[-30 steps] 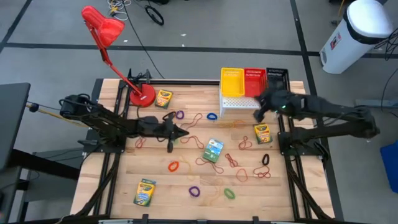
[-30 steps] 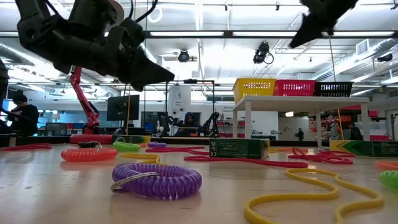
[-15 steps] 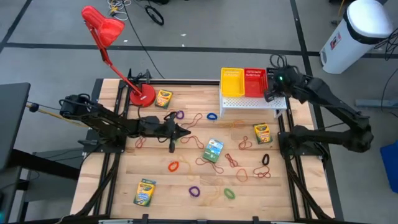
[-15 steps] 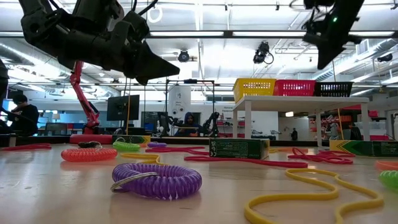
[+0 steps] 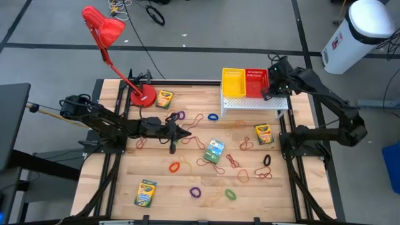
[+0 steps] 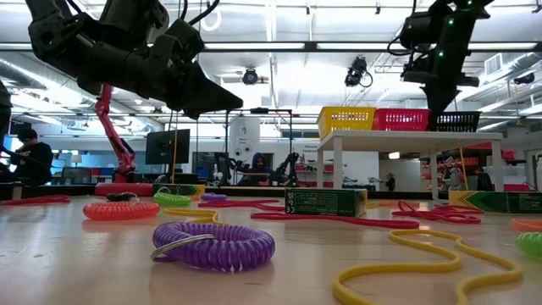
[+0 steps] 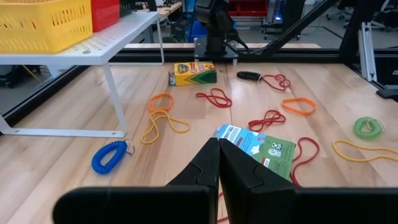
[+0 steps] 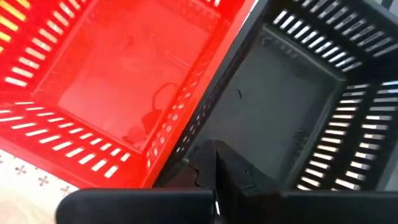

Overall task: Pick & Place Office Desk Supplies
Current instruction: Put the green spring keychain on the black basket

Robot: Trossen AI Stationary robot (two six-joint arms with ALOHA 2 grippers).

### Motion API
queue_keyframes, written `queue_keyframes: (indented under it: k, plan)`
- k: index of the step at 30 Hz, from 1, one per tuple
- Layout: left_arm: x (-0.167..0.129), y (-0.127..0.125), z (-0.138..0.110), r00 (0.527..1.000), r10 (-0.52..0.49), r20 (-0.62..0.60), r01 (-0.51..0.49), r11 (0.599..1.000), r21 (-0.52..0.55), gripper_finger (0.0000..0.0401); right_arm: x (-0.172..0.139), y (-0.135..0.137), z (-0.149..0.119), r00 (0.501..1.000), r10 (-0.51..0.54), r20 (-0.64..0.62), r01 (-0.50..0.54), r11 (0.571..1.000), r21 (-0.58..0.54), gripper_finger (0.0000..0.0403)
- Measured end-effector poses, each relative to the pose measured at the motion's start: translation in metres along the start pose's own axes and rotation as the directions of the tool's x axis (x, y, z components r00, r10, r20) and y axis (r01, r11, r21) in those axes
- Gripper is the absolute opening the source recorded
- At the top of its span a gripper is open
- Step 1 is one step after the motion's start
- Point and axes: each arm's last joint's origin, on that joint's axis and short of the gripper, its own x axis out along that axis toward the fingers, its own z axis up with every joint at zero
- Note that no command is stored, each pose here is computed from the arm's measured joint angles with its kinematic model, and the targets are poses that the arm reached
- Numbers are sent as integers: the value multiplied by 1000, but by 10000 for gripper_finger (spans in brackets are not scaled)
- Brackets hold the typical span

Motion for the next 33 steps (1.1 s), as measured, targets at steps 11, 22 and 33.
queue_keyframes:
  k: [11,22,33]
  plan:
    - [0,0,0,1000,0,-1,0,1000,-2,9,-2,0,-7,998,32,-54,-35,999,-42,0]
    - [0,0,0,1000,0,-1,0,1000,-2,9,-12,-2,-9,999,46,13,-45,998,-35,3]
    - [0,0,1,1000,-4,7,4,1000,6,9,-62,6,-16,953,120,279,-81,986,-147,1]
